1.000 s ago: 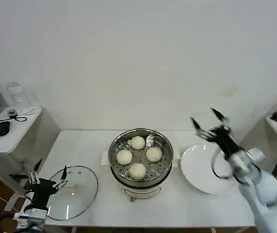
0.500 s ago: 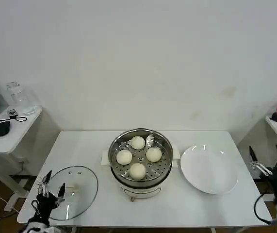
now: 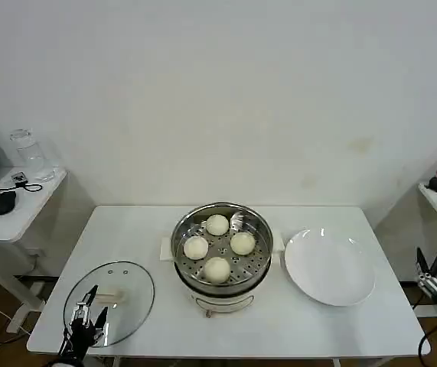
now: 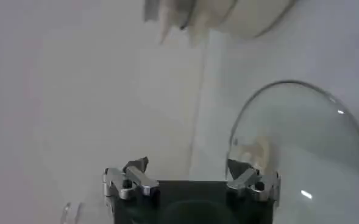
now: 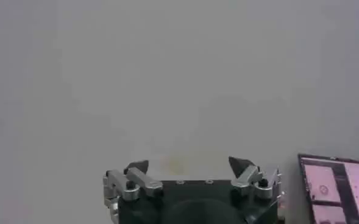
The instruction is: Take steamed baozi put them in steamer then cover it.
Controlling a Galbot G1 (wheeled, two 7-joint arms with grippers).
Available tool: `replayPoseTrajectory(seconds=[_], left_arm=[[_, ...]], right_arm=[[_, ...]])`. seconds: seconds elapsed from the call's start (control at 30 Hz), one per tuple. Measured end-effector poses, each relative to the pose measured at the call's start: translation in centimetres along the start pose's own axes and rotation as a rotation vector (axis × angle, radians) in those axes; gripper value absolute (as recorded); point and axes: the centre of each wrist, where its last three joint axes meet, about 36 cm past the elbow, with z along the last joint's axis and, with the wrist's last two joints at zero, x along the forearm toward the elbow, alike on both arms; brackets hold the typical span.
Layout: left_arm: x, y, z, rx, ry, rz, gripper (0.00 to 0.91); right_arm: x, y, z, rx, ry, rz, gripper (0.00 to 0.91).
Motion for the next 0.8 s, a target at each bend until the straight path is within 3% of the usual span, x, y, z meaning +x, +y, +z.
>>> replayPoseTrajectory(seconds=[0.8], left_arm=[[-7.1,-0.8,3.0,-0.111,0.021,0.027,0.907]], right_arm=[[2.1,0.5,-1.0,0.014,0.011,0.02,0.907]])
